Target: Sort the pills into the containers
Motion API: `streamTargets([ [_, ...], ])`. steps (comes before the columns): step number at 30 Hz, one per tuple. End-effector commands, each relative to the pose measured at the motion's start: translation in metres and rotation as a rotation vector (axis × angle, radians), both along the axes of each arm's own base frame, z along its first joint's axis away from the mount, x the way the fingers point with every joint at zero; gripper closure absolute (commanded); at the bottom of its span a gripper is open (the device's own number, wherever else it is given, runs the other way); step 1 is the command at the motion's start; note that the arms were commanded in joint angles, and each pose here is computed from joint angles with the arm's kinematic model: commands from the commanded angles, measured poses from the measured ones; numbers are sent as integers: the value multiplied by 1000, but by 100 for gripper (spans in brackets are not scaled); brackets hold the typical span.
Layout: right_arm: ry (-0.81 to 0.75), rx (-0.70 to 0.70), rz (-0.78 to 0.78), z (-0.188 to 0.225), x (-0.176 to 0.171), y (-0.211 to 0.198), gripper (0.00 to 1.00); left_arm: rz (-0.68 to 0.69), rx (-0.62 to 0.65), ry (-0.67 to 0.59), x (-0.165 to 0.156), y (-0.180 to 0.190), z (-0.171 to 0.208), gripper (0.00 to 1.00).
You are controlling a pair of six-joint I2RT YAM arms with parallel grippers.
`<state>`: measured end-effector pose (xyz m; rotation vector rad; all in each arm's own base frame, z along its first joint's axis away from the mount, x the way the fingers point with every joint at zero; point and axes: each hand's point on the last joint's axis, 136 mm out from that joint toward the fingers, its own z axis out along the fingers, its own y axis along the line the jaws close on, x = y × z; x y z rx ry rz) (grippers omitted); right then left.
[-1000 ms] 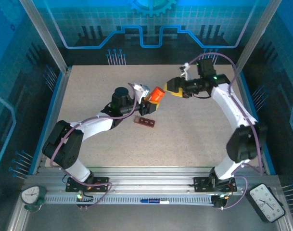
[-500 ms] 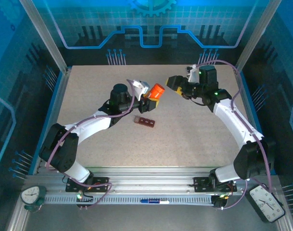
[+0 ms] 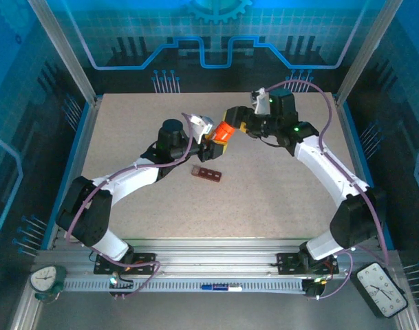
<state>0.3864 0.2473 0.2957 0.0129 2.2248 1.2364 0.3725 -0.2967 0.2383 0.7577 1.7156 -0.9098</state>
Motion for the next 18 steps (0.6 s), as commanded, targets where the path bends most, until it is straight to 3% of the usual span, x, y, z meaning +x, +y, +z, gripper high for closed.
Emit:
streamTargets([
  [1,-22,-18,29,5,1,9,27,2,-25,-60,5,-1,24,82],
  [6,-7,-40,58,-5,-2,15,34,3,-30,-66,5,-1,26,83],
  [13,-15,-47,70,-10,-3,16,60,4,-36,-65,5,-1,28,83],
  [18,-170,-15,199,1,-1,21,70,-9,-72,-49,3,-2,36,87],
])
